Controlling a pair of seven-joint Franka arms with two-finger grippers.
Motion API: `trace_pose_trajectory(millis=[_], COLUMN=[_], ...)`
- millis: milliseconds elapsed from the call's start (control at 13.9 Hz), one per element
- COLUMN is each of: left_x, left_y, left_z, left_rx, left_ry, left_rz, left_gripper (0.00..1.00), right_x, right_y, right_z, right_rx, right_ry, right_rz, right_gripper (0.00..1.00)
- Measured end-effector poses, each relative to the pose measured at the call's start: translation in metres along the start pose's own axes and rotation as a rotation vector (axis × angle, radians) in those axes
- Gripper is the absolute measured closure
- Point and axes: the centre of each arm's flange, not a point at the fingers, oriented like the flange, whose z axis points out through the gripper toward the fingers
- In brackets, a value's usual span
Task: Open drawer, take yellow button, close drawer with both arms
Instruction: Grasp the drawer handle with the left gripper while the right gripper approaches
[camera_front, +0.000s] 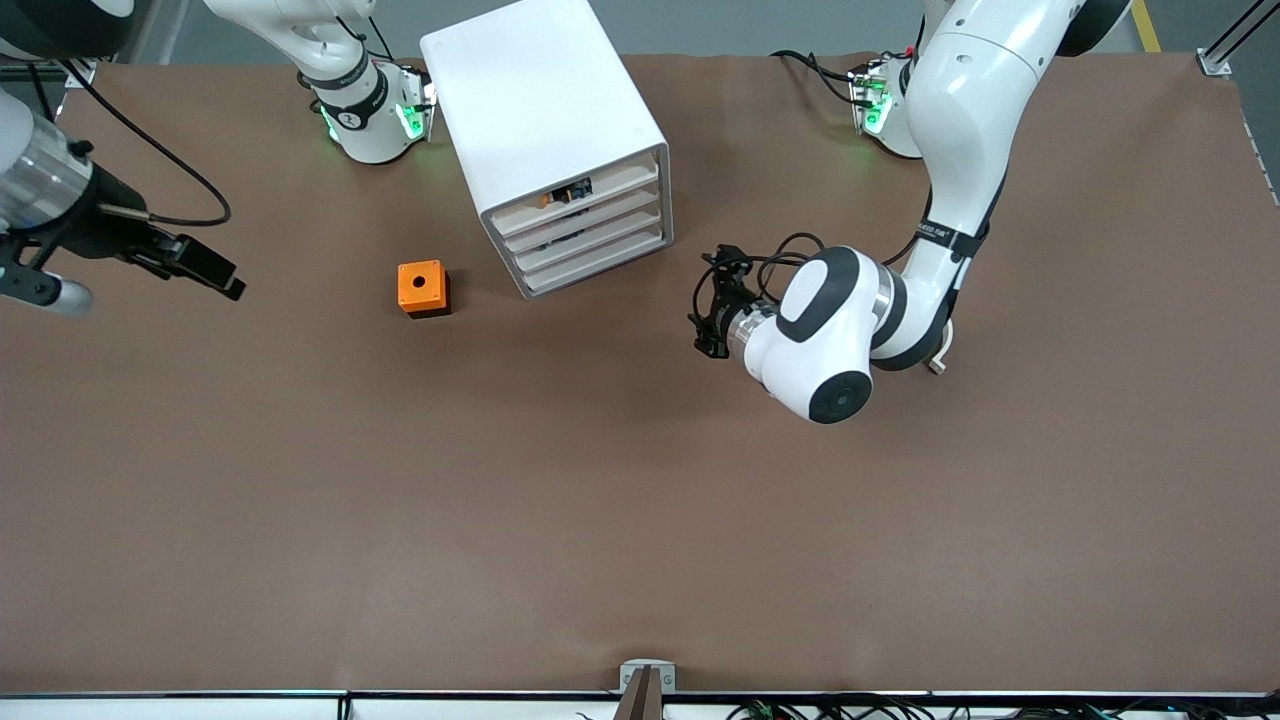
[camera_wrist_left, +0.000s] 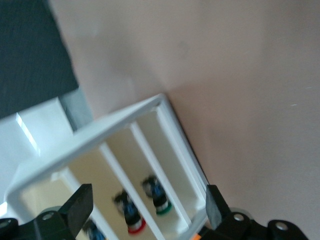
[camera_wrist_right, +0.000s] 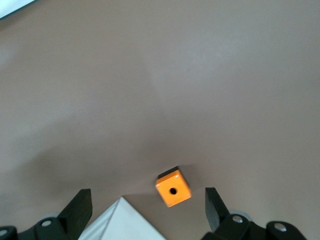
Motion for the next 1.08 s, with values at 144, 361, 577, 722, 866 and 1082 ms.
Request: trace_pose_trajectory(millis=[144, 361, 577, 722, 866, 1082], left_x=[-0.006, -0.009, -0.014, -0.024, -0.03, -0.034], left_y=[-0.001, 0.011, 0.009, 0.003, -0.004, -0.01], left_z=[0.003, 0.017, 0.044, 0.068, 0.085, 0.107], left_rx=[0.046, 0.149, 0.253, 0.322, 0.385, 0.437], left_ry=[-0.069, -0.157, -0.132, -0.102, -0.077, -0.031], left_rz=[-0.152, -0.341, -0.423, -0.452, -0.457, -0.458], left_gripper=[0.0, 0.02, 0.14, 0.2, 0.27, 0.35], right_x=[-0.007, -0.021, -0.03, -0.03, -0.03, -0.03], right_y=[-0.023, -0.052, -0.065, -0.07, -0.075, -0.084], right_z=[0.016, 0.031, 0.035, 0.042, 0.049, 0.061], right_rx=[-0.006, -0.019, -0.005, 0.011, 0.038, 0.076], right_ry=[-0.03, -0.053, -0.079, -0.116, -0.164, -0.247], right_rz=[0.094, 0.149, 0.213, 0.27, 0.319, 0.402], right_gripper=[0.0, 0.0, 0.0, 0.0, 0.0, 0.0])
